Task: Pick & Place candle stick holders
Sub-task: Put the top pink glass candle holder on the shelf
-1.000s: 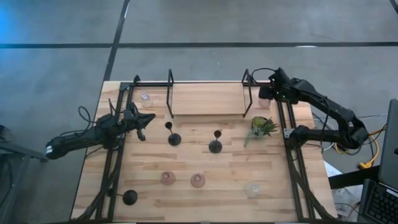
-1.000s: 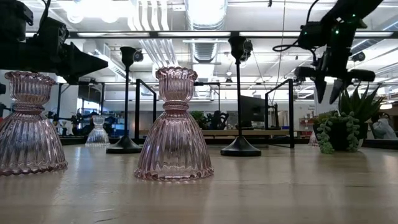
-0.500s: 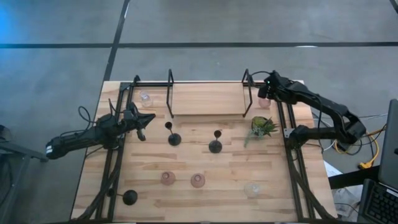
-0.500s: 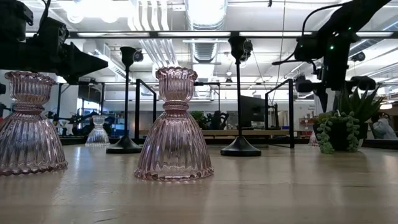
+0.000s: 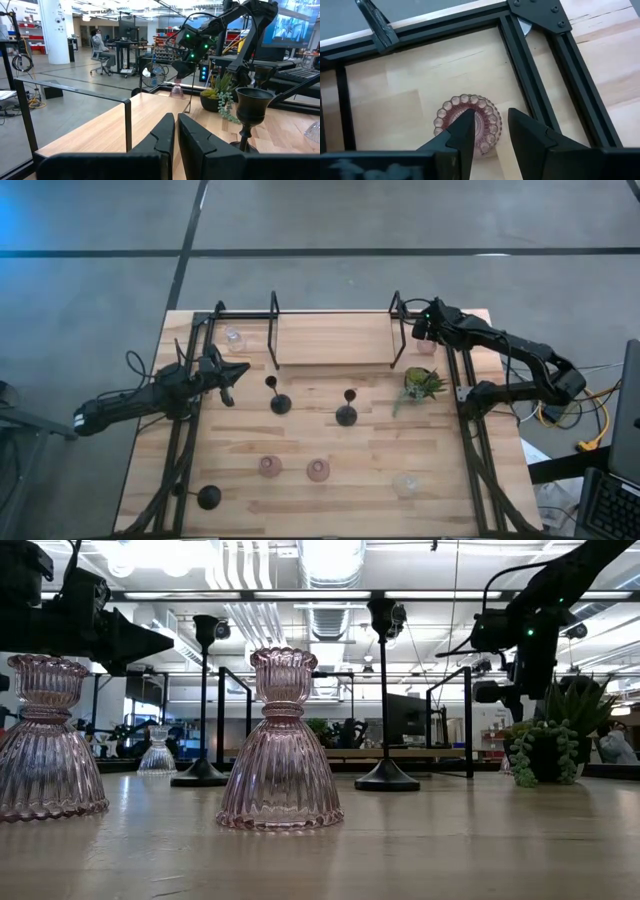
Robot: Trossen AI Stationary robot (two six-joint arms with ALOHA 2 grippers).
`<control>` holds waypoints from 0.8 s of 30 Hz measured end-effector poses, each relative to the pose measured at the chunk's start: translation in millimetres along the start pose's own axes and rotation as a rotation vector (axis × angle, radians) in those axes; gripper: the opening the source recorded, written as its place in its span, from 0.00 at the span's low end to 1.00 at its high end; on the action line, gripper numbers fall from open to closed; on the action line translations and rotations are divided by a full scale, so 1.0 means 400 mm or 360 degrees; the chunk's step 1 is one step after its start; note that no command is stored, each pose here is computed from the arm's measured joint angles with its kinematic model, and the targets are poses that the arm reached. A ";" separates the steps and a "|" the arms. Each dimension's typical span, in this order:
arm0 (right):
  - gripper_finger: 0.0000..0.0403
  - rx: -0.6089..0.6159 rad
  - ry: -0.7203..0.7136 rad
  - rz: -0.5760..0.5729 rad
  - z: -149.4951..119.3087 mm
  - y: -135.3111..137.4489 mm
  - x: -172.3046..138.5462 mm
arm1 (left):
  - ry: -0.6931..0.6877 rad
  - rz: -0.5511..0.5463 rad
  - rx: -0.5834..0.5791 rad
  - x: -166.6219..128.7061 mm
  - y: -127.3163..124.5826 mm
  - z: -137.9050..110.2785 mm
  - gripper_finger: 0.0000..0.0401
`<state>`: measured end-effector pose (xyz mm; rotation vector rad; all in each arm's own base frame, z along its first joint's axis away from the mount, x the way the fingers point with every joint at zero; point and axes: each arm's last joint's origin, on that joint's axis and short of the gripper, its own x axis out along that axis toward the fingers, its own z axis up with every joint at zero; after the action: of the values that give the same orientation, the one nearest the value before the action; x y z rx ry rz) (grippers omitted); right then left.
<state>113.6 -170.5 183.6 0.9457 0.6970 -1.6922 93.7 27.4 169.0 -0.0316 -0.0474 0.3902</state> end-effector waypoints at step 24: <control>0.27 0.0026 0.0146 0.0136 -0.012 -0.001 0.001 | 0.0000 0.0000 0.0000 0.000 0.000 0.000 0.06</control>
<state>114.3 -166.7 180.9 1.0552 0.6943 -1.5896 93.7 27.4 169.0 -0.0319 -0.0472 0.3898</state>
